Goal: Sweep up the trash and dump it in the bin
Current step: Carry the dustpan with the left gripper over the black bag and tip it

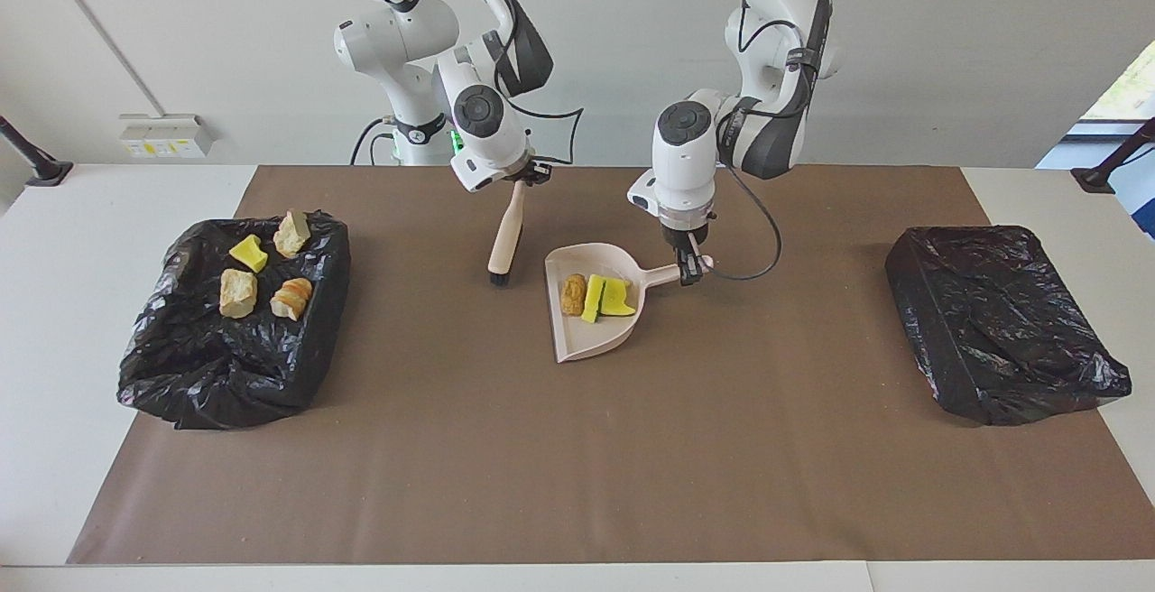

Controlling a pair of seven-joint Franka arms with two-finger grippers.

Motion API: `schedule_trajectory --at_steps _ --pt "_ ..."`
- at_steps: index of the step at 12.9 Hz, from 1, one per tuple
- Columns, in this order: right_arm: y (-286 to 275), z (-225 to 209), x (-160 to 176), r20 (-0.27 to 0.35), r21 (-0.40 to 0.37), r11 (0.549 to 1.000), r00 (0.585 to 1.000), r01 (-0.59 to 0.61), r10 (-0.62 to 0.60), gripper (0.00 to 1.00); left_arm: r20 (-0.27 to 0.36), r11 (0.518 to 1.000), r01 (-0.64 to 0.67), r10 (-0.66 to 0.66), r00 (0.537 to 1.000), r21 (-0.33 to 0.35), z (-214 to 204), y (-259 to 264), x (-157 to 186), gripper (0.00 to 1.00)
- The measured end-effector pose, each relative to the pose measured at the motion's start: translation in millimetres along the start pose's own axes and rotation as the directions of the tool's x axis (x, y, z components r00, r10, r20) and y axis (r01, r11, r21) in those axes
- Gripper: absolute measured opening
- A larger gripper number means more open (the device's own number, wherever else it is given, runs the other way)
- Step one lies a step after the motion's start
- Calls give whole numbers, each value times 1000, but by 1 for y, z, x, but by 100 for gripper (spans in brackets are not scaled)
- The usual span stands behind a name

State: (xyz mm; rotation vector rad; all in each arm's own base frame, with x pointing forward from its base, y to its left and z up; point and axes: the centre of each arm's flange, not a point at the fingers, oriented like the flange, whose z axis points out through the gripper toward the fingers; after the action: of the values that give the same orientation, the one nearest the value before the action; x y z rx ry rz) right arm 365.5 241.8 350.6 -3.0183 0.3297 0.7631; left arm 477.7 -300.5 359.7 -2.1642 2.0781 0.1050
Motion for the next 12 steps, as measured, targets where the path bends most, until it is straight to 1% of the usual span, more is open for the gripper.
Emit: schedule_trajectory --at_steps 2,3,5,6,7,8,9,10,12 --pt "2 -18 -7 -44 -21 999 998 39 -39 27 -12 1000 -9 9 1000 14 -10 -17 -26 32" --pt "0 -28 -16 -68 -14 998 996 64 -65 27 -20 999 -17 18 1000 27 -18 -27 -46 32" --pt "-17 -38 -44 -125 -13 993 985 120 -121 27 -36 997 -26 29 999 67 -43 -50 -101 32" --pt "-29 -36 -56 -140 -1 990 981 139 -137 27 -38 996 -25 28 999 82 -57 -57 -129 32" --pt "-43 -29 -64 -145 27 989 980 144 -138 27 -35 996 -25 28 999 90 -68 -62 -160 32" --pt "-58 -15 -67 -150 50 989 980 136 -127 27 -31 995 -19 22 999 99 -80 -66 -194 32" --pt "-74 4 -70 -150 50 991 982 124 -115 27 -28 994 0 3 1000 111 -89 -70 -232 32" --pt "-88 25 -73 -141 33 993 984 117 -111 27 -22 992 31 -28 999 120 -96 -73 -276 32" --pt "-102 55 -78 -120 -2 993 985 122 -122 27 -4 986 117 -117 993 116 -103 -74 -366 32"
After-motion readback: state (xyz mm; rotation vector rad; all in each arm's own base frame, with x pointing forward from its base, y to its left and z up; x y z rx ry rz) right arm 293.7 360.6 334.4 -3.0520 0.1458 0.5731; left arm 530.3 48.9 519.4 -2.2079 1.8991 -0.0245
